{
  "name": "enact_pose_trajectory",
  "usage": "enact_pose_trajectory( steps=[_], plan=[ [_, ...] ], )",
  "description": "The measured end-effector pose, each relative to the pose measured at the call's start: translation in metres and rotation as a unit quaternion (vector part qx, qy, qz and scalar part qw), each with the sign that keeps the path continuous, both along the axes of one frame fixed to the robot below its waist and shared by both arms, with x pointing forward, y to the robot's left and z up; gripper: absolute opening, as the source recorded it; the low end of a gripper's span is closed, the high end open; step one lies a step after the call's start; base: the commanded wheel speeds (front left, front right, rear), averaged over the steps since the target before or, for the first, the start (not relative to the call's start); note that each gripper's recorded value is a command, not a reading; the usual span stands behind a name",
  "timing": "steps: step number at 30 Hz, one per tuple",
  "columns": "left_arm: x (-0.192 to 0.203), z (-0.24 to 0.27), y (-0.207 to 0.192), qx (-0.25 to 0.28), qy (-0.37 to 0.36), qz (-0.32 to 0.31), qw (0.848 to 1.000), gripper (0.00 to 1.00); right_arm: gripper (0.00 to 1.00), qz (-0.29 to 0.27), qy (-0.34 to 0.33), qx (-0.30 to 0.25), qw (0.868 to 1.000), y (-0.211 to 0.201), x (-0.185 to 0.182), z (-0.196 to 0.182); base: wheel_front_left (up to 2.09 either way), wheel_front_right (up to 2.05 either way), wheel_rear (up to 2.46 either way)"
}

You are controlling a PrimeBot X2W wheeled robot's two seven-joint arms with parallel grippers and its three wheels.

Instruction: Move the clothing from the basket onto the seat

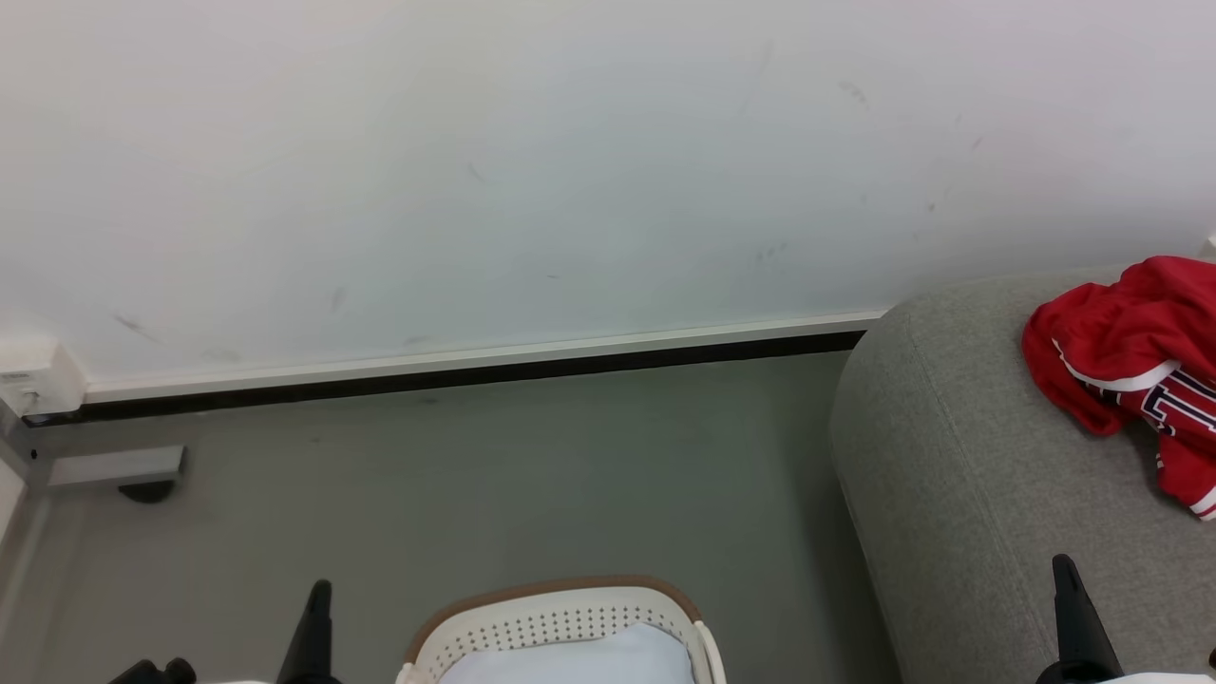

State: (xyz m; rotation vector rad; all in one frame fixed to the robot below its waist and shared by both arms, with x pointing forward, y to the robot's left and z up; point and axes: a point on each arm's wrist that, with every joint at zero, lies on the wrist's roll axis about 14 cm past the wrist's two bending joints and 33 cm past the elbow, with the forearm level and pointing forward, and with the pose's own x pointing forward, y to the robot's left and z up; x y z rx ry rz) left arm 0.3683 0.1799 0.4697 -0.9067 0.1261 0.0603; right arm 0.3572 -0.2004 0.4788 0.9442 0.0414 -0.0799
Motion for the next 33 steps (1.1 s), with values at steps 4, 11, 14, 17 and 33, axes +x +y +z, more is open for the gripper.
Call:
enact_pose_trajectory(
  steps=[4, 11, 14, 17, 33],
  plan=[
    [0.002, 0.002, 0.001, -0.025, -0.001, 0.002, 1.000, 0.00, 0.00, 0.000, 0.000, 0.023, 1.000, 0.000, 0.002, 0.001, 0.00, 0.00, 0.00],
    [0.004, 0.005, 0.003, -0.064, -0.004, 0.007, 0.998, 0.00, 0.00, -0.002, -0.005, 0.060, 0.998, -0.001, 0.006, 0.004, 0.00, 0.00, 0.00],
    [0.006, 0.006, 0.004, -0.079, -0.006, 0.009, 0.997, 0.00, 0.00, -0.002, -0.004, 0.074, 0.997, -0.001, 0.007, 0.004, 0.00, 0.00, 0.00],
    [0.007, 0.008, 0.005, -0.097, -0.008, 0.011, 0.995, 0.00, 0.00, -0.003, -0.005, 0.091, 0.996, -0.002, 0.008, 0.005, 0.00, 0.00, 0.00],
    [0.011, 0.015, 0.009, -0.172, -0.020, 0.017, 0.985, 0.00, 0.00, -0.001, -0.012, 0.162, 0.987, -0.001, 0.015, 0.010, 0.00, 0.00, 0.00]
  ],
)
